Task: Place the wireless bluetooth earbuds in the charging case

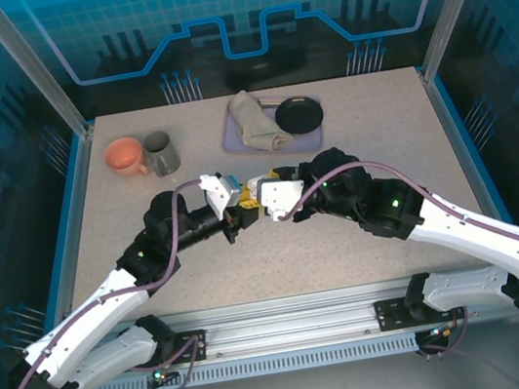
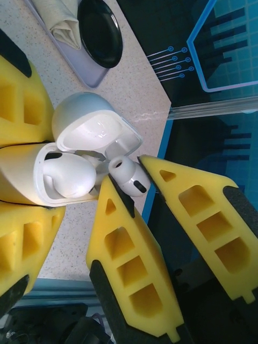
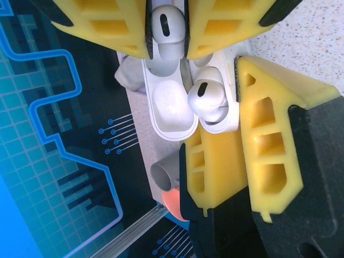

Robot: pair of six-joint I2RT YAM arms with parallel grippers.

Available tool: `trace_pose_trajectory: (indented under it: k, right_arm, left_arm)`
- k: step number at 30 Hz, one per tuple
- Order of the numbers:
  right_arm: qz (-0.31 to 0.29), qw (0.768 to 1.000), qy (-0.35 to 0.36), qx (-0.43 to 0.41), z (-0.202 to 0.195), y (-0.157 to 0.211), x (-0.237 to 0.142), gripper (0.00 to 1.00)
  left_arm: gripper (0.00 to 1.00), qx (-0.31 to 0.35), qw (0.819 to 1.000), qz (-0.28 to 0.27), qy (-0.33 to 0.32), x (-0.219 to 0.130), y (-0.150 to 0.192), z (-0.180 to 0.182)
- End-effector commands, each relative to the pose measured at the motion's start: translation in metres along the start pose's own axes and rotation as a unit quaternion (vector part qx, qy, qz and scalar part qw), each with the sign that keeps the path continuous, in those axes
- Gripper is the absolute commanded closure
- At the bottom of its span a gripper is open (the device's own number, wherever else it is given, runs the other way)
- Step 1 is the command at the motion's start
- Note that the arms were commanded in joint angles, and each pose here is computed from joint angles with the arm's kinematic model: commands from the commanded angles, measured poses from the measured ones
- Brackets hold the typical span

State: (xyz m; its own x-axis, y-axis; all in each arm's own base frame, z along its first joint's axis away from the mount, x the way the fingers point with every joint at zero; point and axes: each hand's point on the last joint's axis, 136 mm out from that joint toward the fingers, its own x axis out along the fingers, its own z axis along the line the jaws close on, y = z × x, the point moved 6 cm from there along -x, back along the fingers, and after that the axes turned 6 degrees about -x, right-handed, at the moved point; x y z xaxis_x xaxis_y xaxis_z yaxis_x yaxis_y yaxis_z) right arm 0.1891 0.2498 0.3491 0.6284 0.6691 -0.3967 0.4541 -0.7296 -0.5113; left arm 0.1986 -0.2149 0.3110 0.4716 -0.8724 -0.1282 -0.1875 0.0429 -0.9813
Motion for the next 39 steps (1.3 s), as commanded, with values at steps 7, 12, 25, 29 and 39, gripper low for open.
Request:
trace_pose_trajectory:
  k: [7,12,25,29,39]
  right_arm:
    - [-0.028,0.996,-0.062,0.060,0.015,0.003,-0.005,0.78]
    - [-0.035,0.994,-0.077,0.072,0.017,0.003,-0.004,0.77]
    - [-0.064,0.987,-0.102,0.103,0.015,-0.003,-0.005,0.71]
    - [-0.076,0.985,-0.107,0.112,0.011,-0.005,-0.008,0.69]
    - [-0.106,0.983,-0.044,0.144,-0.025,-0.010,-0.041,0.44]
  left_arm:
    - [1.00,0.022,0.999,-0.046,0.016,-0.008,-0.024,-0.010]
    - [1.00,0.024,0.998,-0.052,0.017,-0.009,-0.024,-0.010]
    - [1.00,0.027,0.998,-0.055,0.018,-0.009,-0.022,-0.010]
    - [1.00,0.028,0.998,-0.055,0.018,-0.009,-0.022,-0.010]
    - [1.00,0.032,0.998,-0.050,0.016,-0.007,-0.020,-0.009]
